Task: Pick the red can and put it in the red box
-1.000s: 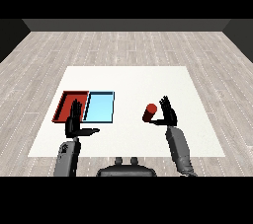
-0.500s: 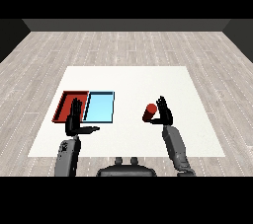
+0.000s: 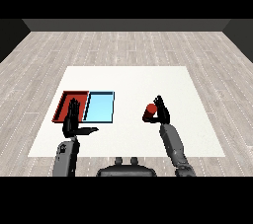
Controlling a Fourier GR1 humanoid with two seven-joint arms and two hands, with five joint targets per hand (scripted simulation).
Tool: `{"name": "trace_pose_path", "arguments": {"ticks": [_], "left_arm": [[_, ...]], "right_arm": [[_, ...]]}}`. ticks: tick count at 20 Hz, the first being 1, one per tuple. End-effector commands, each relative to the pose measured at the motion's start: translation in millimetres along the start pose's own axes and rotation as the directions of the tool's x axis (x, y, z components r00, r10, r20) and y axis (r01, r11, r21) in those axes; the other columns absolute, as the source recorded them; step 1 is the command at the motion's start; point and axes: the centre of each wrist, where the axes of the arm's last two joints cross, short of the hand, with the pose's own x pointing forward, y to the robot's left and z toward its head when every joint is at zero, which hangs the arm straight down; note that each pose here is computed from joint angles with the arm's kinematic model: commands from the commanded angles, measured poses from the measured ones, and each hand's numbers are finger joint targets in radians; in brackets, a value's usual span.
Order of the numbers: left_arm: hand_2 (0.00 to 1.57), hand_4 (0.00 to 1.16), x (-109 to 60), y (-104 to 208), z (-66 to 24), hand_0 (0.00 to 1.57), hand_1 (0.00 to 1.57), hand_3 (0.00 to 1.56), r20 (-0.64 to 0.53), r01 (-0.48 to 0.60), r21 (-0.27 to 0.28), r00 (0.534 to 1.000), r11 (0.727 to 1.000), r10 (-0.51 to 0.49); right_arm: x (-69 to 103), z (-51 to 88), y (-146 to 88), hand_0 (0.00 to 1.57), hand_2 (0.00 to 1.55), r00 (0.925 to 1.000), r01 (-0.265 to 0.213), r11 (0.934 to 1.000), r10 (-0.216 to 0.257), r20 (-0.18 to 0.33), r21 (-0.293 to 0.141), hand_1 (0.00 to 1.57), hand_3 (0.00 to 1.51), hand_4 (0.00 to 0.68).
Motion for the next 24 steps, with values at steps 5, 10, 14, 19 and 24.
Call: {"name": "trace_pose_path", "arguments": {"ticks": [5, 10, 14, 19, 24], "left_arm": [[0.00, 0.00, -3.8, -7, -17.3, 0.00, 0.00, 0.00, 0.008, 0.014, -0.003, 1.000, 1.000, -0.014], [0.00, 0.00, -9.3, -3, 1.7, 0.00, 0.00, 0.00, 0.001, 0.000, -0.012, 1.000, 1.000, 0.000], [0.00, 0.00, -16.9, -17, 5.0, 0.00, 0.00, 0.00, 0.007, 0.024, -0.015, 1.000, 1.000, -0.024], [0.00, 0.00, 0.7, 7, -12.5, 0.00, 0.00, 0.00, 0.004, 0.018, -0.004, 1.000, 1.000, -0.018], [0.00, 0.00, -14.0, -11, -21.0, 0.00, 0.00, 0.00, 0.008, 0.021, 0.007, 1.000, 1.000, -0.021]], "right_arm": [[-12.8, 5.6, -6, 0.00, 0.00, 1.0000, 0.000, 1.0000, 0.000, -0.002, 0.003, 0.00, 0.00, 0.000], [-5.6, -7.4, 4, 0.00, 0.00, 0.9998, -0.001, 0.9999, 0.002, -0.021, 0.013, 0.00, 0.00, 0.000], [-5.3, -13.0, 11, 0.00, 0.00, 0.9996, 0.004, 0.9997, -0.005, -0.027, -0.024, 0.00, 0.00, 0.000], [3.9, -21.7, -9, 0.00, 0.00, 0.9998, -0.005, 1.0000, 0.005, -0.022, 0.008, 0.00, 0.00, 0.000], [-10.0, -14.6, 10, 0.00, 0.00, 0.9989, -0.026, 0.9997, 0.026, -0.040, 0.004, 0.00, 0.00, 0.000]]}}
